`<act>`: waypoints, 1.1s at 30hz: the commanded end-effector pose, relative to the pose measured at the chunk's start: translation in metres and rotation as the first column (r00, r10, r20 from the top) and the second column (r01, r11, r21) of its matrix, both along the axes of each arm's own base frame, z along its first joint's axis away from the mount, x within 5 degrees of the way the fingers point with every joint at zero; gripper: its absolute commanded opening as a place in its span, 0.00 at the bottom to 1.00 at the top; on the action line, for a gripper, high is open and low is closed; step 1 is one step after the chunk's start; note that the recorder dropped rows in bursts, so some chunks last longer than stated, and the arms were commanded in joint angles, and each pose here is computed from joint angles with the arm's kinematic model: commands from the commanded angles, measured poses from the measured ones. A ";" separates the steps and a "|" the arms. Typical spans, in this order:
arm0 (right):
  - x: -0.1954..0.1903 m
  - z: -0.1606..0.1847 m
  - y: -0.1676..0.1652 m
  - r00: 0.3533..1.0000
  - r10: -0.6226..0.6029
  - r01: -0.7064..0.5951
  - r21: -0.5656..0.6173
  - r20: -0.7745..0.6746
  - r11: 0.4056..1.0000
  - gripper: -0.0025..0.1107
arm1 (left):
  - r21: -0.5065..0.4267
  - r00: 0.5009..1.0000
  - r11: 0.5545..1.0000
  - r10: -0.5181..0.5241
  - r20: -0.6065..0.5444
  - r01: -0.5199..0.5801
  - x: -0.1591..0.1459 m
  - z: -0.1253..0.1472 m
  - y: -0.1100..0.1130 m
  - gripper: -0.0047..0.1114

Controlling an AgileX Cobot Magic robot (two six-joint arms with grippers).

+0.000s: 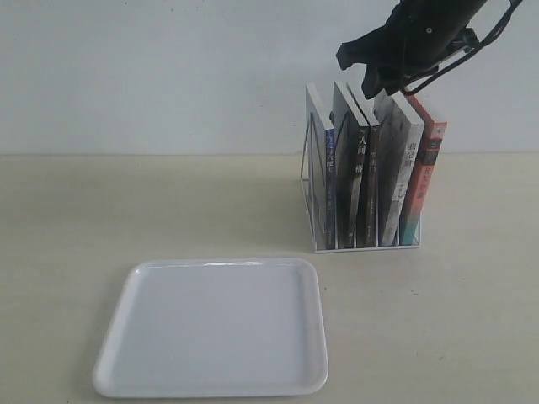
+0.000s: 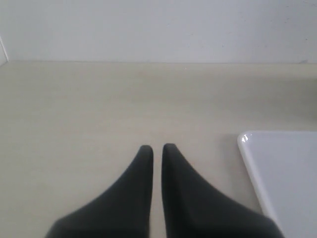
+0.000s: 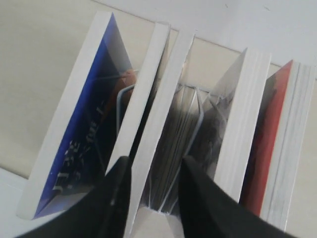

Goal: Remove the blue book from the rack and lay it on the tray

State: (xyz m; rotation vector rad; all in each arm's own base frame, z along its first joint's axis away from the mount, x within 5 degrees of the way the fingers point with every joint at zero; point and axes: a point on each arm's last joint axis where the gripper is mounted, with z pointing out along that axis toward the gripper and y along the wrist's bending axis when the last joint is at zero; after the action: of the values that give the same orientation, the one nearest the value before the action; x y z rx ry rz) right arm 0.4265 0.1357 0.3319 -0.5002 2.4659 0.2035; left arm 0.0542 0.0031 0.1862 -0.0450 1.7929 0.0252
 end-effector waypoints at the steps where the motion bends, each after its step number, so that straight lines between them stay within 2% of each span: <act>1: 0.001 0.004 0.001 1.000 0.006 -0.006 0.001 0.026 1.000 0.30 | 0.004 1.000 1.000 -0.009 0.004 0.009 0.000 -0.001 0.000 0.09; 8: -0.001 0.004 0.004 1.000 0.012 -0.013 0.035 0.013 0.999 0.30 | 0.004 1.000 1.000 -0.009 0.004 0.009 0.000 -0.001 0.000 0.09; 10: -0.004 0.004 0.012 0.998 0.061 -0.061 0.047 0.003 0.997 0.30 | 0.004 1.000 1.000 -0.009 0.004 0.009 0.000 -0.001 0.000 0.09; 15: -0.018 0.005 0.054 0.983 0.172 -0.171 -0.017 0.062 0.985 0.26 | 0.004 1.000 1.000 -0.009 0.004 0.009 0.000 -0.001 0.000 0.09; 18: -0.022 0.005 0.062 0.985 0.164 -0.164 -0.011 0.057 0.986 0.26 | 0.004 1.000 1.000 -0.009 0.004 0.009 0.000 -0.001 0.000 0.09; 22: -0.017 0.004 0.048 0.995 0.070 -0.059 -0.142 0.073 0.988 0.26 | 0.004 1.000 1.000 -0.009 0.004 0.009 0.000 -0.001 0.000 0.09; 24: -0.017 0.003 0.043 0.995 0.068 -0.052 -0.198 0.072 0.979 0.26 | 0.004 1.000 1.000 -0.009 0.004 0.009 0.000 -0.001 0.000 0.09; 33: -0.013 0.005 0.034 0.993 0.012 0.021 -0.272 0.119 0.962 0.26 | 0.004 1.000 1.000 -0.009 0.004 0.009 0.000 -0.001 0.000 0.09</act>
State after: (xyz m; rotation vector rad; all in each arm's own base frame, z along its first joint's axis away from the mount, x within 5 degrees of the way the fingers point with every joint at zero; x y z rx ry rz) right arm 0.4126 0.1725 0.3335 -0.6212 2.4012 -0.1411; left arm 0.0542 0.0031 0.1862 -0.0450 1.7929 0.0252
